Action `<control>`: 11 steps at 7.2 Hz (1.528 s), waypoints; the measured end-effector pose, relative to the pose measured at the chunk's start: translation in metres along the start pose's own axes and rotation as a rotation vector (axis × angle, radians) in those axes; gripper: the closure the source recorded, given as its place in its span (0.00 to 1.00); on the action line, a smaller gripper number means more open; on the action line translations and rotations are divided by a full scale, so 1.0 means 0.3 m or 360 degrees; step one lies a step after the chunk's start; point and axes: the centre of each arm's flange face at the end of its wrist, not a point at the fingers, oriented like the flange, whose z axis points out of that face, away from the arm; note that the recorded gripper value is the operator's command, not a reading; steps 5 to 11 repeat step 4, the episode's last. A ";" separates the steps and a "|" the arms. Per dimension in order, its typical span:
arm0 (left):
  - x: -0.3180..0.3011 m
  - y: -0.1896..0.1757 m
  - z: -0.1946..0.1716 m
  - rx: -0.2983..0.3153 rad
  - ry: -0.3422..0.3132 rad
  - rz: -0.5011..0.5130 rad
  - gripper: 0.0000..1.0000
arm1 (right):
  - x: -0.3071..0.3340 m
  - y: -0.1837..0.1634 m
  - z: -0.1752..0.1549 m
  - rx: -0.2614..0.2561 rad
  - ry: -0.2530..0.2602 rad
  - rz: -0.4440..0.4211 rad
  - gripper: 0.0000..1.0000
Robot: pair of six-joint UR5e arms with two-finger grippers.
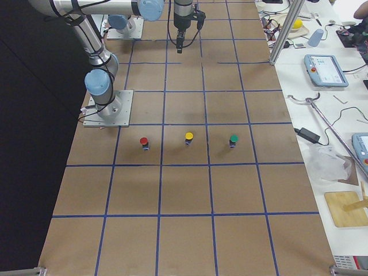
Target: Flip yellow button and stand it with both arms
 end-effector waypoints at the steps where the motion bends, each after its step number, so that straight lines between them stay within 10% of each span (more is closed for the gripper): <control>1: 0.003 -0.005 -0.005 0.0006 0.0007 0.0001 0.00 | -0.005 0.002 0.000 0.0000 -0.0001 -0.0008 0.00; 11: 0.012 -0.010 -0.008 0.0010 0.0013 0.0009 0.00 | -0.009 -0.001 -0.005 0.0012 -0.0013 -0.0010 0.00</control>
